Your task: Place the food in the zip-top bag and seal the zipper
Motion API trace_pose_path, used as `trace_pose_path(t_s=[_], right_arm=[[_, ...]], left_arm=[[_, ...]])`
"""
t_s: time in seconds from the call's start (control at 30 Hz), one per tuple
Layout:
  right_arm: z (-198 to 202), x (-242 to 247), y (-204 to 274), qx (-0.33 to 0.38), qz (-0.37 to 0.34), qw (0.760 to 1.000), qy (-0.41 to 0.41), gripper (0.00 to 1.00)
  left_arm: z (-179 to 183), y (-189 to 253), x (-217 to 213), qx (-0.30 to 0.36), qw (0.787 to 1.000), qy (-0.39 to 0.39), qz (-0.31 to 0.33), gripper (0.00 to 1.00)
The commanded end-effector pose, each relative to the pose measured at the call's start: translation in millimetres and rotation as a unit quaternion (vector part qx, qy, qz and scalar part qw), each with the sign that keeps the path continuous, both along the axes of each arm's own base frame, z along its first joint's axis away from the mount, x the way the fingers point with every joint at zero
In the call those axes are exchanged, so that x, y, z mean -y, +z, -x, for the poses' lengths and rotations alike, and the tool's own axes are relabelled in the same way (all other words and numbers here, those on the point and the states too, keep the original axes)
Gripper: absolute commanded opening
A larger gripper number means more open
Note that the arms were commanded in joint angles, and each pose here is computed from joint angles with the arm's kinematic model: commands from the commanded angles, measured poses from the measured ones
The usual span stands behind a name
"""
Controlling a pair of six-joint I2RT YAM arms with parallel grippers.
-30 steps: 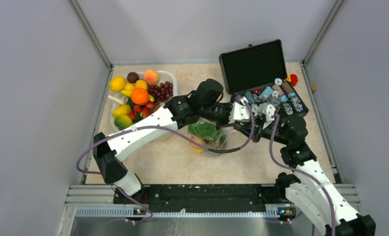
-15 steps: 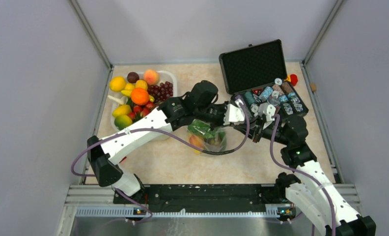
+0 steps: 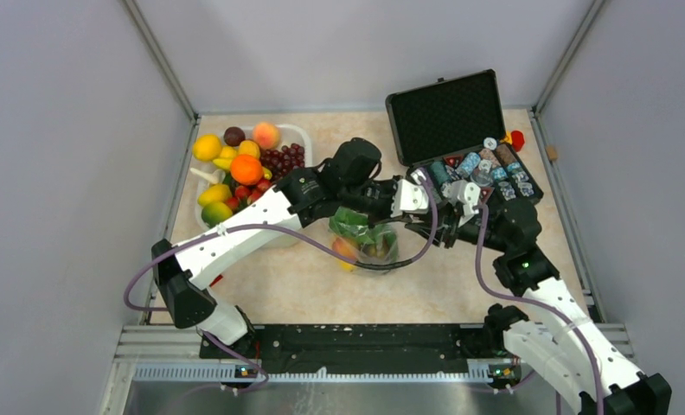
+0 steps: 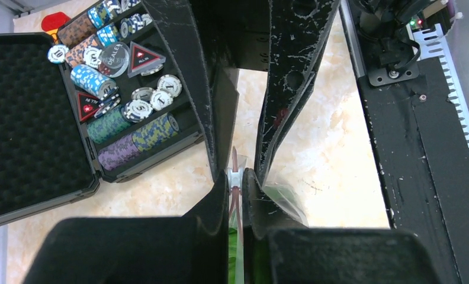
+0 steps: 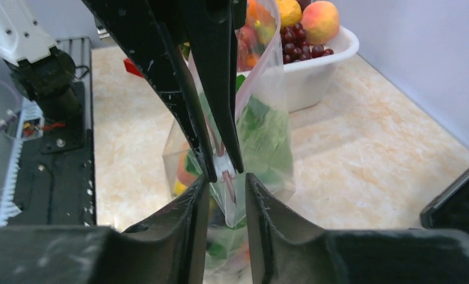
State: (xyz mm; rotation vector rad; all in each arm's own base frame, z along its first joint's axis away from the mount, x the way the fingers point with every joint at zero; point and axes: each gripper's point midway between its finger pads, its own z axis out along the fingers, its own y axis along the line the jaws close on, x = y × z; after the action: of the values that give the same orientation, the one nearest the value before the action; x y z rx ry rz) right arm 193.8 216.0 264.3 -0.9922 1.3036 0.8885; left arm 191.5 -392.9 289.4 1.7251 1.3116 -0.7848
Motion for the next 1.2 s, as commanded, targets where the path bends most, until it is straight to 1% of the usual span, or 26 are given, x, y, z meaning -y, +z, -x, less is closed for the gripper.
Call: trace_pose_path(t_s=[0.0, 0.07, 0.2, 0.23, 0.3, 0.33, 0.43, 0.53, 0.67, 0.73, 0.83, 1.0, 1.17], right_arm=[[-9, -2, 22, 0.042, 0.008, 0.999, -0.009, 0.18], [-11, -3, 21, 0.043, 0.013, 0.999, -0.01, 0.08], [-8, -6, 23, 0.047, 0.019, 0.999, 0.001, 0.01], [-7, -6, 24, 0.05, 0.019, 0.999, 0.003, 0.01], [-7, -6, 27, 0.054, 0.017, 0.998, 0.0, 0.13], [-8, -6, 28, 0.056, 0.018, 0.998, -0.002, 0.11], [-11, -5, 30, 0.058, 0.028, 0.998, -0.011, 0.0], [-13, -5, 31, 0.056, 0.034, 0.998, -0.014, 0.0], [-21, 0, 30, 0.05, 0.039, 0.997, -0.04, 0.0], [-21, 3, 23, 0.034, 0.047, 0.997, -0.049, 0.0], [-18, 4, 21, 0.033, 0.049, 0.997, -0.049, 0.0], [-10, 1, 21, 0.033, 0.046, 0.998, -0.03, 0.0], [-15, 5, 14, 0.023, 0.056, 0.997, -0.048, 0.0]], left_arm=[[3, 16, 3, -0.004, 1.0, -0.008, 0.017, 0.0], [3, 16, 3, -0.003, 1.0, -0.007, 0.017, 0.0], [2, 16, 2, -0.001, 1.0, -0.004, 0.016, 0.0], [2, 17, 2, 0.0, 1.0, -0.005, 0.016, 0.0], [2, 17, 2, -0.002, 1.0, -0.005, 0.013, 0.0], [2, 17, 3, -0.003, 1.0, -0.005, 0.012, 0.0], [2, 16, 3, -0.005, 1.0, -0.006, 0.01, 0.0], [2, 17, 3, -0.005, 1.0, -0.007, 0.009, 0.0], [0, 12, -3, 0.001, 1.0, 0.003, -0.004, 0.0], [-2, 9, -8, 0.006, 1.0, 0.013, -0.014, 0.0], [-3, 6, -17, 0.013, 0.999, 0.025, -0.023, 0.0], [-1, 13, -18, 0.019, 0.999, 0.022, -0.014, 0.0], [-6, 7, -27, 0.026, 0.998, 0.037, -0.035, 0.0]])
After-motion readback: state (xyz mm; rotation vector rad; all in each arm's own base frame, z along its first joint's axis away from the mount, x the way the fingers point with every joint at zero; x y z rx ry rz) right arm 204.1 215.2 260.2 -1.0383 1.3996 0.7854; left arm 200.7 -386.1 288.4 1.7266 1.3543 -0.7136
